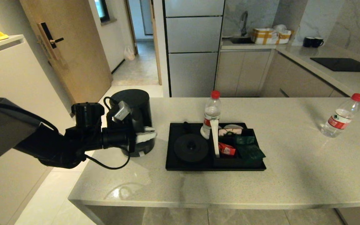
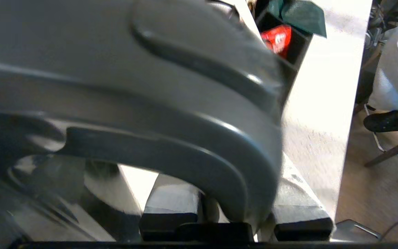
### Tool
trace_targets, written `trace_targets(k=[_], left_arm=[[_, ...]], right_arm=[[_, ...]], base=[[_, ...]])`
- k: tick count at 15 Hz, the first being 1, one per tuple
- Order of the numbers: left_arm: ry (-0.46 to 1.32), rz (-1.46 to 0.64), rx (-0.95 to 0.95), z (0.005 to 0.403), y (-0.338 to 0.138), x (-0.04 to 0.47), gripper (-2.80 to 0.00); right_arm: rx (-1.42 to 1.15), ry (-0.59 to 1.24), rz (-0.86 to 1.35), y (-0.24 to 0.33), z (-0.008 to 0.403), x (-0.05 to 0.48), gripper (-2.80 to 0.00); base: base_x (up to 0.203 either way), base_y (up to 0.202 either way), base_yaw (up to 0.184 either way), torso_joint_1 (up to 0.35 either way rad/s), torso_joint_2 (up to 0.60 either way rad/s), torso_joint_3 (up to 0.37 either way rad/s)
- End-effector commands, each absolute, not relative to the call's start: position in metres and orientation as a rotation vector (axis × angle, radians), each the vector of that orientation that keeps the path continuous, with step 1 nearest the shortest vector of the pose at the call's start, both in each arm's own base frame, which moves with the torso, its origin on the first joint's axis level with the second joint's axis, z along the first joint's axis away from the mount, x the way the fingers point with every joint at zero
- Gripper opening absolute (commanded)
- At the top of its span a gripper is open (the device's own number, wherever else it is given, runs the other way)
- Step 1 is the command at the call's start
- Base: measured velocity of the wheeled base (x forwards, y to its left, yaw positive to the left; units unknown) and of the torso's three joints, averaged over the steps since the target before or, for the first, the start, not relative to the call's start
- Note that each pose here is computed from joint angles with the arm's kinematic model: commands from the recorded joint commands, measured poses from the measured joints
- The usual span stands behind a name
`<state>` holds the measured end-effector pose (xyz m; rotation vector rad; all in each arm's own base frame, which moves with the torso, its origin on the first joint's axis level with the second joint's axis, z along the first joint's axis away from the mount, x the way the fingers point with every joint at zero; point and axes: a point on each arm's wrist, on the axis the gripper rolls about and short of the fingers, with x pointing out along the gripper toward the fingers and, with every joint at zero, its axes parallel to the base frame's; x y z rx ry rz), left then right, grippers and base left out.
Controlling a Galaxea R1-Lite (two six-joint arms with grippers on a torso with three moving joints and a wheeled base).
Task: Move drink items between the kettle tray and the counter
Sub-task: Place it on the left
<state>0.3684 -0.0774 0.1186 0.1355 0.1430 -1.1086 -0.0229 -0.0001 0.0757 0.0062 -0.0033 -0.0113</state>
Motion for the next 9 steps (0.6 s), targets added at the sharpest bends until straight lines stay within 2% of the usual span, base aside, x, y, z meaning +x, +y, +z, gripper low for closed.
trace_targets(k=[1, 8, 9], left_arm=[[0.202, -1.113, 0.108, 0.1, -0.071, 0.36, -2.8], [0.244, -1.129, 0.118, 0.072, -0.072, 0.35, -2.8], [0.245, -1.129, 0.116, 0.071, -0.073, 0.351, -2.18]], right_arm=[[0.006, -0.003, -0.011, 0.0, 0.076, -0.023, -2.8], [0.006, -0.003, -0.011, 0.0, 0.076, -0.023, -2.8], [0.006, -0.005, -0.011, 0.0, 0.076, -0.023, -2.8]], base=[[0.0, 0.0, 0.0, 0.0, 0.0, 0.0], [0.0, 0.0, 0.0, 0.0, 0.0, 0.0], [0.0, 0.0, 0.0, 0.0, 0.0, 0.0]])
